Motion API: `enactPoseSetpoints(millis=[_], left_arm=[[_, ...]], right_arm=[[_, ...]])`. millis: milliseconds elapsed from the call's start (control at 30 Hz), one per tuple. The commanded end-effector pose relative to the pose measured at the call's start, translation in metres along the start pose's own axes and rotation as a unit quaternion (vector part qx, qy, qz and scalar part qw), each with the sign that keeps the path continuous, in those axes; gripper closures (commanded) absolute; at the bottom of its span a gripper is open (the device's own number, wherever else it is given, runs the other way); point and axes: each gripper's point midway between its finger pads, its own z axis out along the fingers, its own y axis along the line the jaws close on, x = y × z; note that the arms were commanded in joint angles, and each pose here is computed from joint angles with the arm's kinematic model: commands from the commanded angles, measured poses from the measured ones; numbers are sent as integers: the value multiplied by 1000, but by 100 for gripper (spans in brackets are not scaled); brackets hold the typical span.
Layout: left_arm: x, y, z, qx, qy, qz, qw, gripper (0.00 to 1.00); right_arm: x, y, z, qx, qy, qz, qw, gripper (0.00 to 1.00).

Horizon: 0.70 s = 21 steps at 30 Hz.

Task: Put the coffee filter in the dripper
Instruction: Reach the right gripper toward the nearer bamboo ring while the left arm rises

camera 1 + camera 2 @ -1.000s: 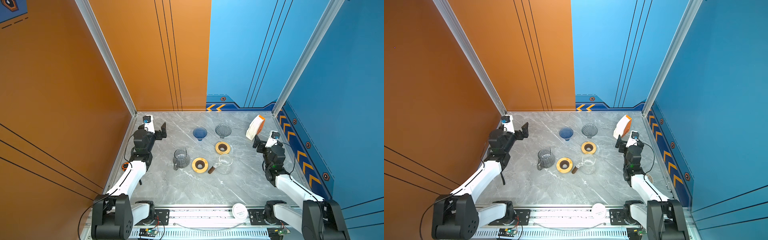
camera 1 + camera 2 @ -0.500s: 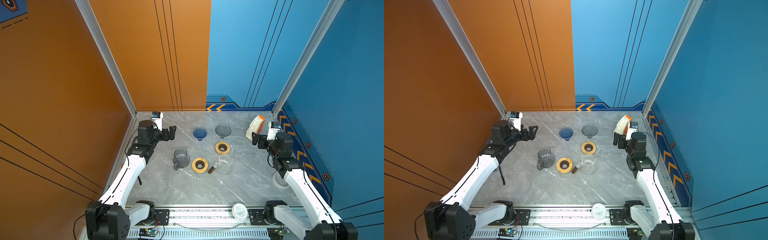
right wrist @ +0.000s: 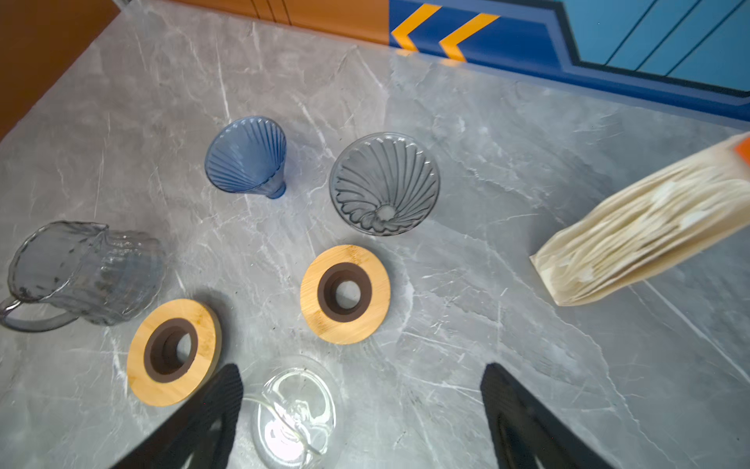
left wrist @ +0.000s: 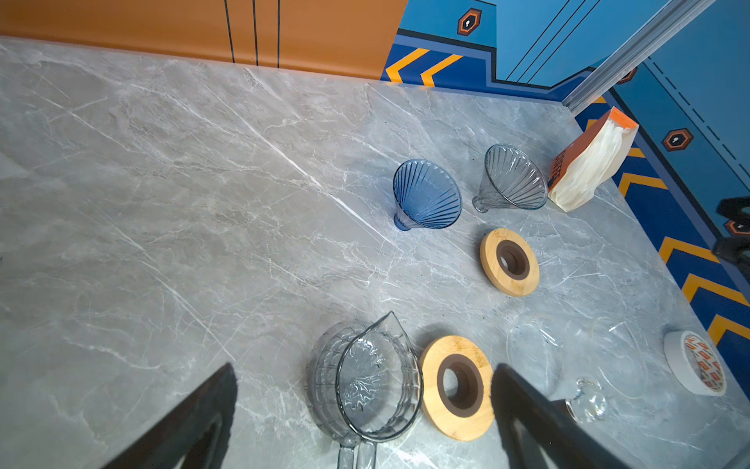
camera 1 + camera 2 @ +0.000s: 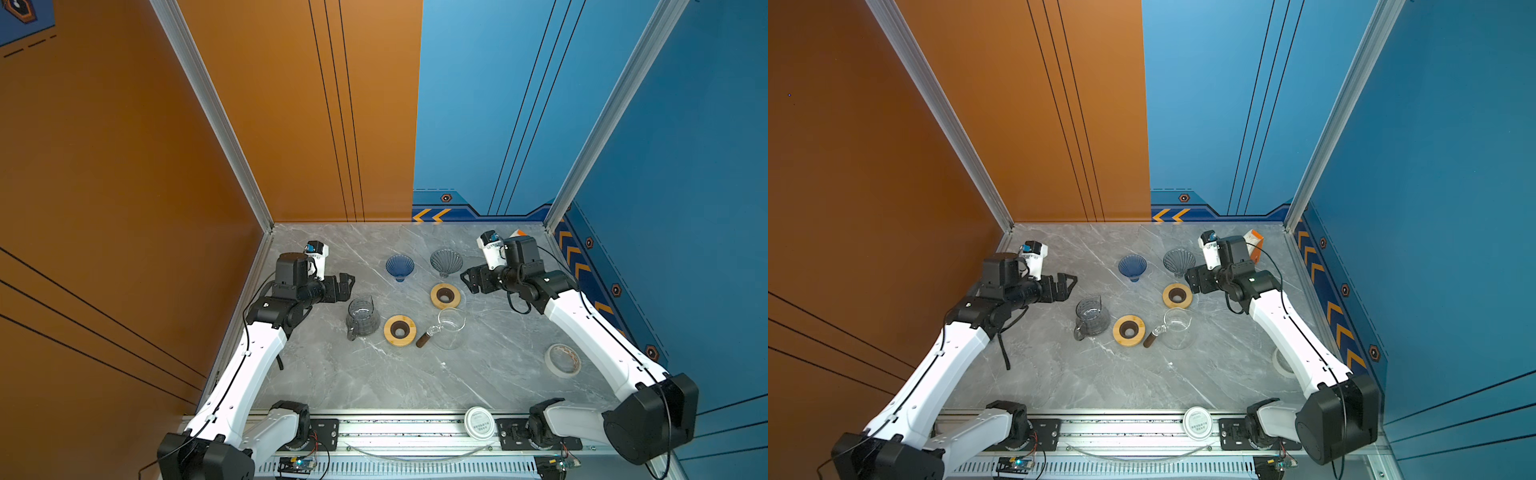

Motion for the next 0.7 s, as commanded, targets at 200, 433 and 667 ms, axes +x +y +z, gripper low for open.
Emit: enactPoseSetpoints(millis=[200,433,667], left_arm=[[23,11,-3,16,36,-61,997,2],[33,24,-3,11,48,-85,995,5],[41,32,-4,5,52,-97,994,7]], right_arm=[[14,62,29,-51,115,-93,988,21],[20,88,61,-64,162,-119,978,27],[31,113,91,-82,217,-137,963,33]])
